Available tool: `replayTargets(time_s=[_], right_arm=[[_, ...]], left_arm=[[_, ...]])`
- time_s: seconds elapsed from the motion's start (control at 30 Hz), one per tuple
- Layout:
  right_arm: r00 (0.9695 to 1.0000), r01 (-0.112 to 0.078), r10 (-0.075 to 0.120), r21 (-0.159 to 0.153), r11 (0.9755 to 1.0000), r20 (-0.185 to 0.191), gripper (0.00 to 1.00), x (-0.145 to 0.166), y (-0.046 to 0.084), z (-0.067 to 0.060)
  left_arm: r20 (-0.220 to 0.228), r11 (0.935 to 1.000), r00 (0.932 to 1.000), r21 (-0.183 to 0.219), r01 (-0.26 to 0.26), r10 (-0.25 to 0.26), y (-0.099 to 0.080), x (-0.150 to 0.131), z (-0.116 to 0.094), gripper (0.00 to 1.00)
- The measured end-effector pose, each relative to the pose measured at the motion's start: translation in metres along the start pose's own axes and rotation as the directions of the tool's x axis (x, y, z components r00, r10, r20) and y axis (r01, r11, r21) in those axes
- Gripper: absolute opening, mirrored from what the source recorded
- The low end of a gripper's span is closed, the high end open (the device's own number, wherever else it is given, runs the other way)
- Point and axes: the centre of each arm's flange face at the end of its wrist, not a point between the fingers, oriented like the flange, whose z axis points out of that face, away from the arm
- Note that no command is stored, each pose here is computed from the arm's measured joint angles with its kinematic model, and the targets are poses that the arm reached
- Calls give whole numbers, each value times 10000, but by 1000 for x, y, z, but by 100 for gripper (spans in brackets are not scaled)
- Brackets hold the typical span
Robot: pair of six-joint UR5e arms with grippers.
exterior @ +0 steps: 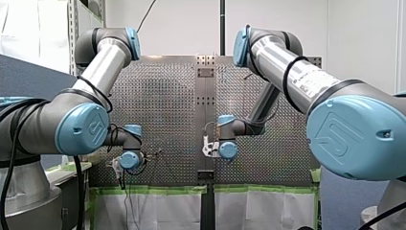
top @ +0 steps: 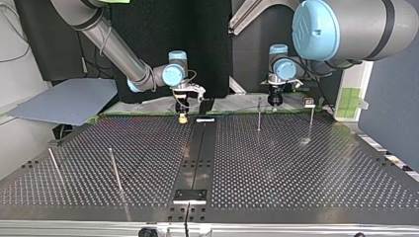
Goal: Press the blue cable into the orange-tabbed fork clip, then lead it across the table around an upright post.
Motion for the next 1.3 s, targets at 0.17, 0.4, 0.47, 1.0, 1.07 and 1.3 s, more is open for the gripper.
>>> replayTargets(time_s=[0.17,0.4,0.47,1.0,1.07,1.3], right_arm=[[10000,-3,3,-49,10000,14,0,0,4,2],[9998,85,-82,-138,9999,182,0,-2,11,3],[9996,132,-128,-171,9998,252,0,-3,14,3],[9968,335,-286,-648,9973,753,0,-17,44,4],[9966,335,-281,-688,9971,771,0,-18,47,5],[9965,331,-272,-743,9967,795,0,-20,51,6]], left_arm=[[20,9996,10000,298,-10,10,-2,-1,1,5],[366,9979,9993,652,17,-41,-4,-5,6,51],[521,9973,9986,731,67,-105,-3,-7,9,81],[683,9998,9974,2,218,-218,11,-11,11,100],[587,9998,9980,-27,214,-212,12,-10,10,100],[113,9998,9998,109,175,-177,11,-6,6,100]])
